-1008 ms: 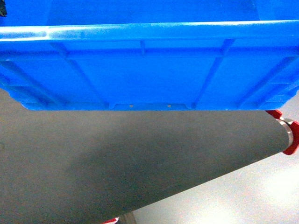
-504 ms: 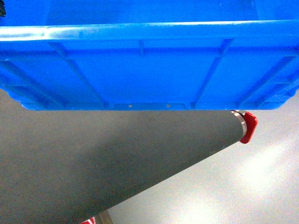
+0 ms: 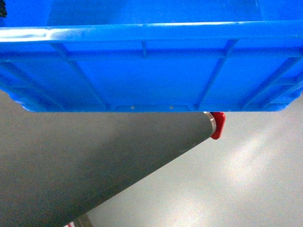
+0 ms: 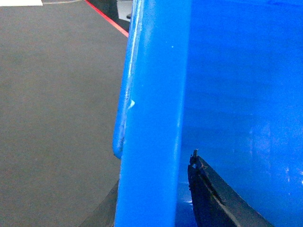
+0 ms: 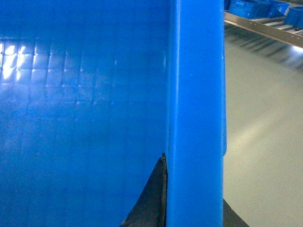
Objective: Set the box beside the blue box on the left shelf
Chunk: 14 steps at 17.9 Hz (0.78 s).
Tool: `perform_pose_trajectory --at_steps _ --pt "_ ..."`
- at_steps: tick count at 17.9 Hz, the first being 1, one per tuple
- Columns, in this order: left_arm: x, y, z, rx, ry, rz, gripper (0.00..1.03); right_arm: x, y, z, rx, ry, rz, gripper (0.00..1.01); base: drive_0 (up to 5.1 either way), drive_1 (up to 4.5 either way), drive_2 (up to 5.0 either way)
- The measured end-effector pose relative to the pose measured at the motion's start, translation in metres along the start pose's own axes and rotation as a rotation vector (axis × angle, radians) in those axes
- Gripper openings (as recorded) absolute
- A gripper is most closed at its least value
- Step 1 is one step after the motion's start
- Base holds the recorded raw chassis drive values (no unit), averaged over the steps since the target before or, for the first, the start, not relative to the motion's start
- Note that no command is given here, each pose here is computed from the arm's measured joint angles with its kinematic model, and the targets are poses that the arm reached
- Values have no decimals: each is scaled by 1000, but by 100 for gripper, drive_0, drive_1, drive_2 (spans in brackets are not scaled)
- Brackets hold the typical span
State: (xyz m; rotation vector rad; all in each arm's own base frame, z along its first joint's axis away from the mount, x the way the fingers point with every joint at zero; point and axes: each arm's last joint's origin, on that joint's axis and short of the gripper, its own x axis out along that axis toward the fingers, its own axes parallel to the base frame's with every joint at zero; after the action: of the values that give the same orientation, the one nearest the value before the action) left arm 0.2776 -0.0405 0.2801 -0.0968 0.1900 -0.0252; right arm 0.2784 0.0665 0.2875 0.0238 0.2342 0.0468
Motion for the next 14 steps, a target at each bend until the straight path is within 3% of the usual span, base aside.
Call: perform_pose_trajectory --at_steps 14 --pt "0 0 0 0 0 0 30 0 0 0 0 1 0 7 -164 -164 -164"
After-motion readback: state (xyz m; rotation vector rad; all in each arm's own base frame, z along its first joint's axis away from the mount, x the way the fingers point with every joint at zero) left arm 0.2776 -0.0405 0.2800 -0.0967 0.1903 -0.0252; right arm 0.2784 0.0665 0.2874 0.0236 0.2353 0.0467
